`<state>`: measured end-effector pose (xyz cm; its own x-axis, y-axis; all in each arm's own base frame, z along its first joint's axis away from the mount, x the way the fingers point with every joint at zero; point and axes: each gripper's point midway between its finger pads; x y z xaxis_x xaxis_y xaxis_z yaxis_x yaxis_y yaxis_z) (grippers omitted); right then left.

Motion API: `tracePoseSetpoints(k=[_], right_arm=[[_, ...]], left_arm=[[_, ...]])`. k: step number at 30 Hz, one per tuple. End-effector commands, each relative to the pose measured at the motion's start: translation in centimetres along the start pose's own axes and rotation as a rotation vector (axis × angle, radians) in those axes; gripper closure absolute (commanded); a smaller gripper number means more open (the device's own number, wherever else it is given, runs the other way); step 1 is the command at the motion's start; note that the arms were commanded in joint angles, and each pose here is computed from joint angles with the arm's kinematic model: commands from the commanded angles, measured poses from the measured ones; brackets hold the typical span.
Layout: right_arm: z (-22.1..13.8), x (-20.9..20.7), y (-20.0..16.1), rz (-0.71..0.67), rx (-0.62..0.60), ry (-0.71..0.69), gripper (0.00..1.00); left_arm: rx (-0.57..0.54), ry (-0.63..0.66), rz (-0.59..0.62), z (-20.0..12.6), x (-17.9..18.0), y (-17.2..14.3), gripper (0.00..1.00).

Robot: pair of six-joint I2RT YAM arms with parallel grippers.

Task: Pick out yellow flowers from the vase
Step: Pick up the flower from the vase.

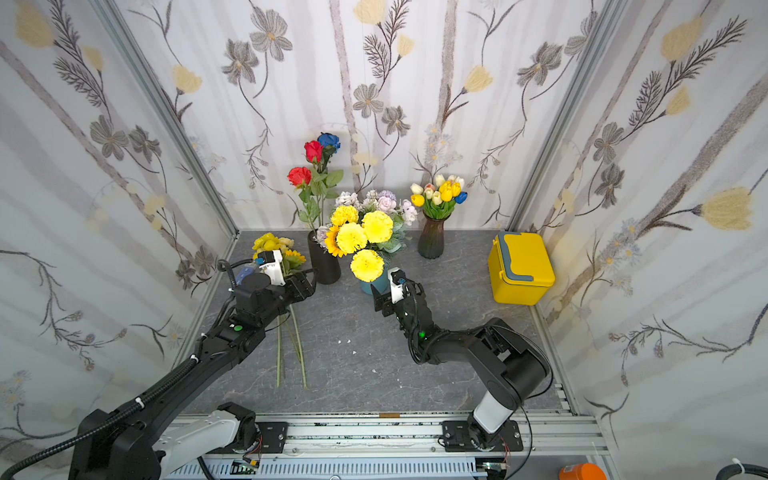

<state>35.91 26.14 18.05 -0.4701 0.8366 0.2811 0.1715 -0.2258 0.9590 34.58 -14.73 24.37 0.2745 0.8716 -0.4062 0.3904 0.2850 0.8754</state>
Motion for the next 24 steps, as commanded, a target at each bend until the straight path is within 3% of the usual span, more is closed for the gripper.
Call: tracePoseSetpoints(k=[1,8,13,21,24], right_arm=[[-2.4,2.5,4.6,0.009,-0.195,0.125,0.18],[-4.3,4.5,8.8,-0.054,-0.406,0.216,0.23],[-3.0,5.7,8.9,-0.095,-0.456,0.261,0.29],[-1.7,7.6,9.7,-0.081,-0.465,0.332,0.48],[-1.4,7.7,9.8,-0.081,-0.467,0.328,0.49]], left_arm=[[-0.015,0.014,0.029,-1.0,0.5,-0.4,0.21],[-0.059,0.028,0.029,-2.5,1.2,-0.7,0.19],[-0.054,0.037,0.038,-2.4,1.3,-0.9,0.18],[-0.043,0.046,0.048,-2.3,1.7,-1.3,0.18],[-0.044,0.043,0.045,-2.3,1.6,-1.4,0.17]])
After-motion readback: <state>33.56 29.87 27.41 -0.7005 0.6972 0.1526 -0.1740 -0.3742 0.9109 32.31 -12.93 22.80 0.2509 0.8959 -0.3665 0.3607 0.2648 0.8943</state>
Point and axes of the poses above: each gripper's point midway between its finger pads, its own z axis out along the fingers, its own x axis along the line the jaws close on, y = z × x, and after that the axes turned 12 degrees about z, right-handed
